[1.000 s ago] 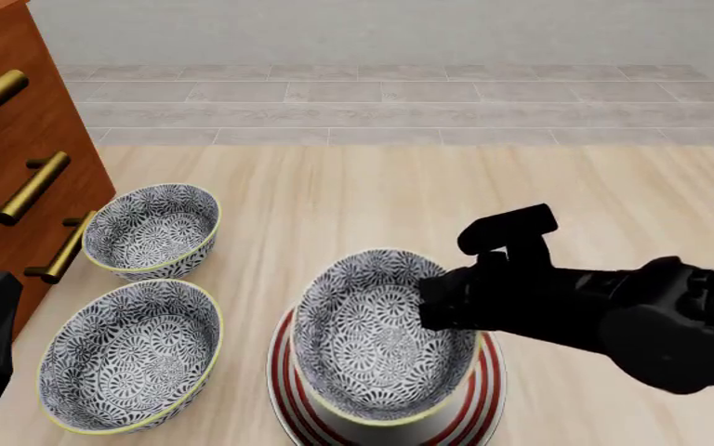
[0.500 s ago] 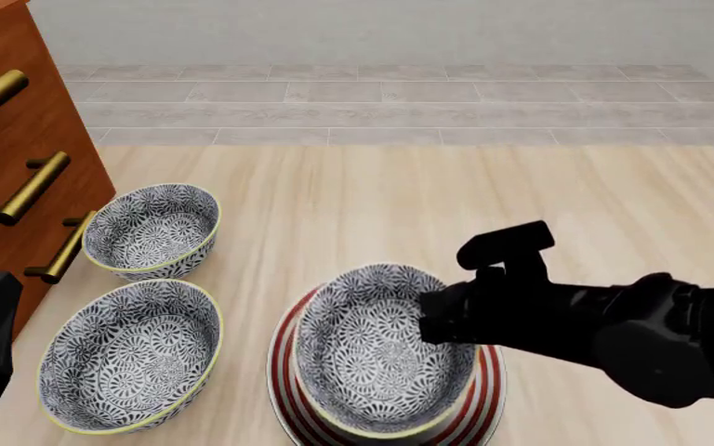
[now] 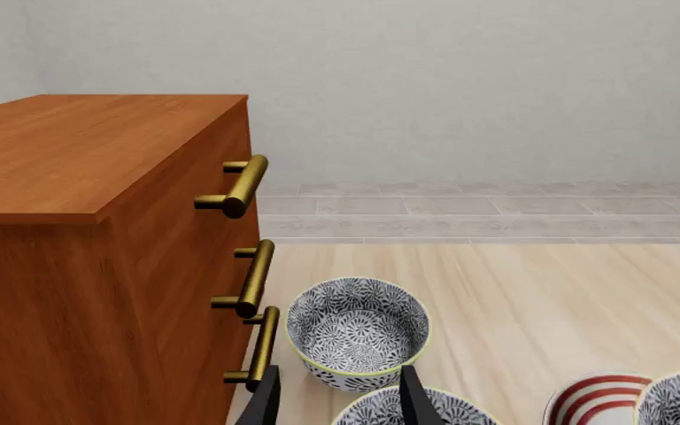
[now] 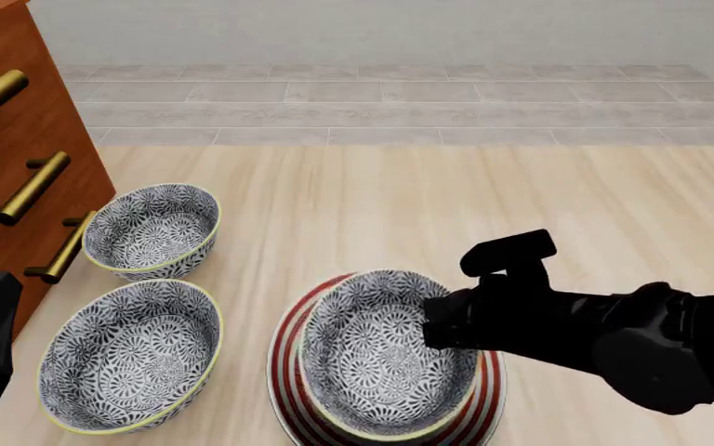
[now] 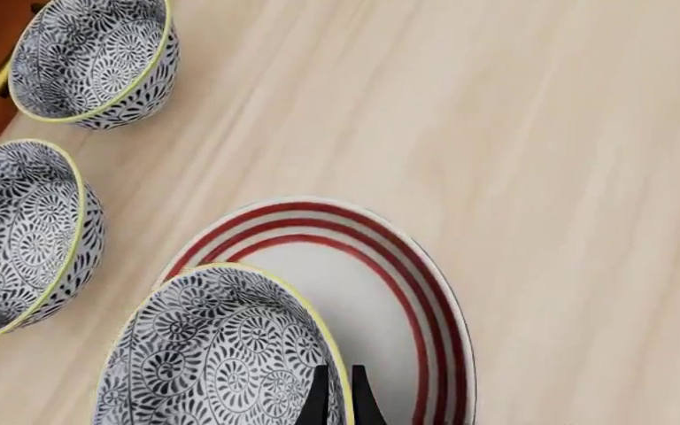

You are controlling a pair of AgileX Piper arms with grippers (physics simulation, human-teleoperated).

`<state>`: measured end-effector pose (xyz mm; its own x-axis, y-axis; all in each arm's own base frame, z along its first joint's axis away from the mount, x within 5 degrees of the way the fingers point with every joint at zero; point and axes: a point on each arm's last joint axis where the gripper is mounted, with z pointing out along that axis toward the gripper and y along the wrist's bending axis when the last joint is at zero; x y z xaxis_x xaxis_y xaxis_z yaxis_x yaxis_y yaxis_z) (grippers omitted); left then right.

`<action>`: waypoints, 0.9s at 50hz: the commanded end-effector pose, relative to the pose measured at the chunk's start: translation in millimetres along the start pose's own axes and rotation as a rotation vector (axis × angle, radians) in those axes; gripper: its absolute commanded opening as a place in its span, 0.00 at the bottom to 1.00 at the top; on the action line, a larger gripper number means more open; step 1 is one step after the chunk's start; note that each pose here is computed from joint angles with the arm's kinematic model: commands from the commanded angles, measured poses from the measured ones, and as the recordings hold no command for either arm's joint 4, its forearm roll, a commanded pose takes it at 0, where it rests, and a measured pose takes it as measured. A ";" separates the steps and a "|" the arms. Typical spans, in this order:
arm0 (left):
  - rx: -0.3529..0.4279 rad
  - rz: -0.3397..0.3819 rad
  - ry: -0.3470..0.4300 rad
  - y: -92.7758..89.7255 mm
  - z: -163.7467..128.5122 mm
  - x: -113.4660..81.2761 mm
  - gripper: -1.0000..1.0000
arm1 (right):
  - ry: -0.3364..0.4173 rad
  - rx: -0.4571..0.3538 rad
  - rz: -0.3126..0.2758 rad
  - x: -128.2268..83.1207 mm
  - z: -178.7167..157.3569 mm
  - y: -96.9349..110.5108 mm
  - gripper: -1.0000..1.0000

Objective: Pick up the bowl and put it in the front on the plate.

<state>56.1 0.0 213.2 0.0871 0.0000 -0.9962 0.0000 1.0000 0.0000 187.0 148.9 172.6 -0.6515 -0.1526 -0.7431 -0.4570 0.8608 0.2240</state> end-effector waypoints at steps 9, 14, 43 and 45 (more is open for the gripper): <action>0.000 0.000 0.000 0.0 0.0 0.0 1.00 | -0.007 0.008 0.029 1.7 2.0 -2.7 0.00; 0.000 0.000 0.000 0.0 0.0 0.0 1.00 | -0.008 0.015 0.029 0.1 2.5 -4.5 0.00; 0.000 0.000 0.000 0.0 0.0 0.0 1.00 | -0.139 0.002 -0.083 -47.8 -45.1 4.9 1.00; 0.000 0.000 0.000 0.0 0.0 0.0 1.00 | -0.146 0.002 -0.092 -51.6 -47.5 5.9 1.00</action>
<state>56.1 0.0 213.2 0.0871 0.0000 -0.9962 0.0000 1.0000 0.0000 189.3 141.8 217.6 -0.5599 -0.1483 -0.8152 -0.4897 0.8529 0.1812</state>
